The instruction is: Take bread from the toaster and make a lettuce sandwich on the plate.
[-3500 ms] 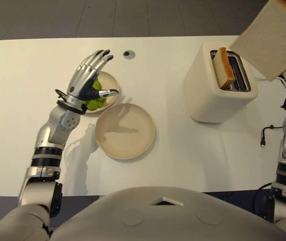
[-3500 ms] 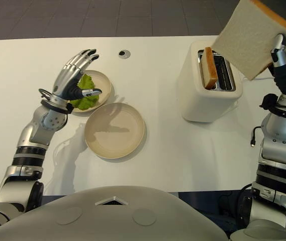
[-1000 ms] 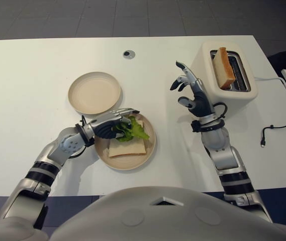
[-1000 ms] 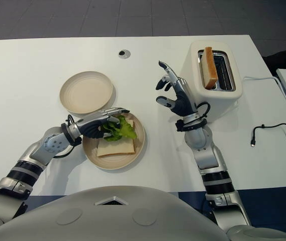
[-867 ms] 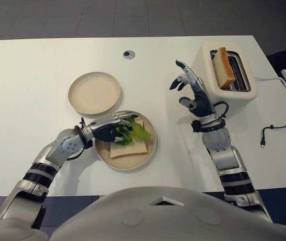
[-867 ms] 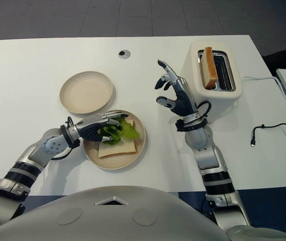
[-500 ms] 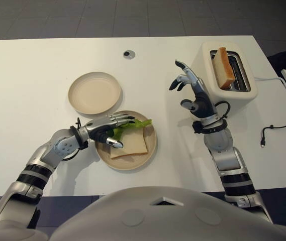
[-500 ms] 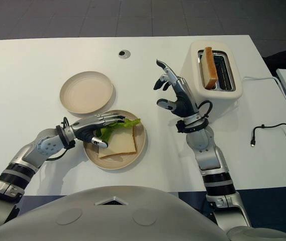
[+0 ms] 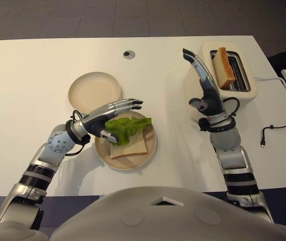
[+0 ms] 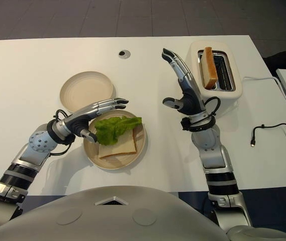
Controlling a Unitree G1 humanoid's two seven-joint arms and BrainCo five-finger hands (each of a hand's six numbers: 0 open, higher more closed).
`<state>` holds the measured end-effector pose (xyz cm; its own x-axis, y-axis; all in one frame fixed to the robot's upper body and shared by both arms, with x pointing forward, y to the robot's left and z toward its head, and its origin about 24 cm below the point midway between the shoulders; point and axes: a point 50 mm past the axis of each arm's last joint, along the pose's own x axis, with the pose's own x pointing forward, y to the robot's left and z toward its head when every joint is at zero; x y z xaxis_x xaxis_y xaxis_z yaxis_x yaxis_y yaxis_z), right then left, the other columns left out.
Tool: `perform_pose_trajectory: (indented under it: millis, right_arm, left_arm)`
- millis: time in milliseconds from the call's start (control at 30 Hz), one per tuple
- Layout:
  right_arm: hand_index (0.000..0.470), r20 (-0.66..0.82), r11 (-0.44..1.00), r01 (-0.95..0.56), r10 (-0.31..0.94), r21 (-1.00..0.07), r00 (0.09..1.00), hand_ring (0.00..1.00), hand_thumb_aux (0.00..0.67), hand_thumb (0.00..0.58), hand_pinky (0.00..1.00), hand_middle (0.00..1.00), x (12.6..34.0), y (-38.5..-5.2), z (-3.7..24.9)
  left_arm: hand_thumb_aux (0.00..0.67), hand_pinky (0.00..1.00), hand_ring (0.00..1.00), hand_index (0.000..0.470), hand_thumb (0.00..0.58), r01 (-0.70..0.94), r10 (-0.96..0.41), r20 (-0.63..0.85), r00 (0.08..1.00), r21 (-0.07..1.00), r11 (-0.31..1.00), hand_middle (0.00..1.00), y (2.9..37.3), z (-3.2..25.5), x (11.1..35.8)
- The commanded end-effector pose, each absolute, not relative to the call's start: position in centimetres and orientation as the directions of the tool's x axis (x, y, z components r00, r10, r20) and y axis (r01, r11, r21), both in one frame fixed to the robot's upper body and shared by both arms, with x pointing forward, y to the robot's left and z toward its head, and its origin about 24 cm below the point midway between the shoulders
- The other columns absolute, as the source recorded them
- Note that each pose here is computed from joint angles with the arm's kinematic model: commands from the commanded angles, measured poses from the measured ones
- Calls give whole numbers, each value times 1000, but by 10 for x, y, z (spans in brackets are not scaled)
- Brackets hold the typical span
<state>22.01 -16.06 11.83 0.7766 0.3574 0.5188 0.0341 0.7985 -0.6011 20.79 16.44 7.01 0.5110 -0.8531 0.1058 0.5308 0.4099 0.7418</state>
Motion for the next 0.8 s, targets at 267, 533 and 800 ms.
perform_pose_trajectory:
  millis: [267,533,800]
  right_arm:
    - [0,263,312,258,-27,-914,964,0,0,0,0,0,240,-263,105]
    - [0,109,306,111,-23,-946,994,0,0,0,0,0,246,-256,82]
    - [470,220,337,208,-4,-918,976,341,670,580,341,341,246,-259,106]
  left_arm:
    - [0,0,0,0,0,522,-838,107,534,738,427,0,168,66,212]
    - [0,0,0,0,0,516,-828,94,553,742,429,0,169,61,213]
    - [0,0,0,0,0,516,-826,95,555,739,432,0,169,59,214]
